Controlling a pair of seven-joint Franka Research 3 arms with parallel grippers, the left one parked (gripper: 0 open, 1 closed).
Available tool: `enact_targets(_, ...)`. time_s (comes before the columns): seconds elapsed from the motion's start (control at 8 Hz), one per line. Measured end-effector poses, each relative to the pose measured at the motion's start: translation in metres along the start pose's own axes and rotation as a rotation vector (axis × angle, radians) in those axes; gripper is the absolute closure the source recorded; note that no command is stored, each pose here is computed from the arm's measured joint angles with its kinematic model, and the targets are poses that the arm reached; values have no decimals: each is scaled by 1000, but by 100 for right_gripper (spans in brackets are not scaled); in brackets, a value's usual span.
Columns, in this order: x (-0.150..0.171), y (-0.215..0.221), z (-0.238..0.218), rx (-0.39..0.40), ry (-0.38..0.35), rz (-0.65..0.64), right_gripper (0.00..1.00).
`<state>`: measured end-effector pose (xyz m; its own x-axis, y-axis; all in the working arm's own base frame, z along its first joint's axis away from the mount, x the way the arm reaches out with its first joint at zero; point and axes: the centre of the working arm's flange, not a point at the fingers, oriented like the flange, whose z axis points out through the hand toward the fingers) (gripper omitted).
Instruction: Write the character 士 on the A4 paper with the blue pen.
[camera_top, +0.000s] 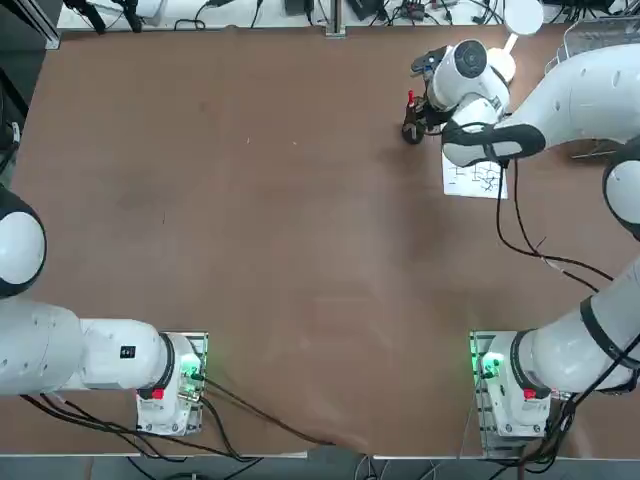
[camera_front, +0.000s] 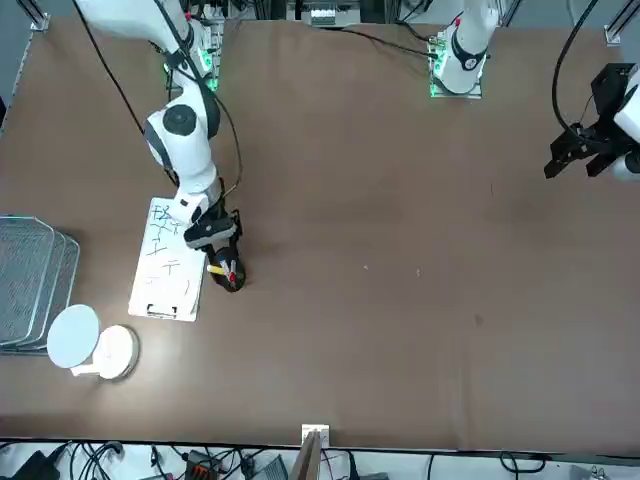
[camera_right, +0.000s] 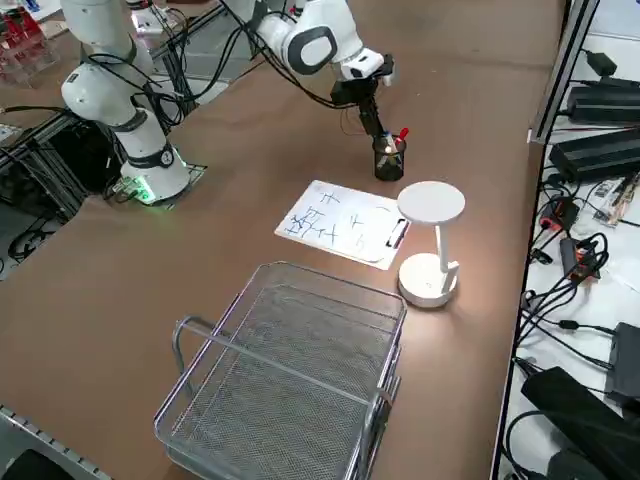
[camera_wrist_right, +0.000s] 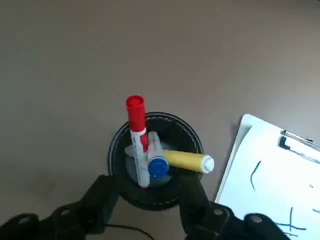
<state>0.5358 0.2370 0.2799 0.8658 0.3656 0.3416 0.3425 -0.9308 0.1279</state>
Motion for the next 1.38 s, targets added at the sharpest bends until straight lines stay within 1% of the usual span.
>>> enact_targets(0.25, 2, 3, -7, -20, -8, -104, 26)
enact_targets(0.62, 5, 4, -17, -47, -2, -284, 26)
enact_targets(0.88, 1, 0, -15, -99, 12, -425, 26)
enact_targets(1.12, -1, -2, -13, -122, 16, -494, 28)
enact_targets(1.38, -1, -3, -13, -126, 16, -551, 30)
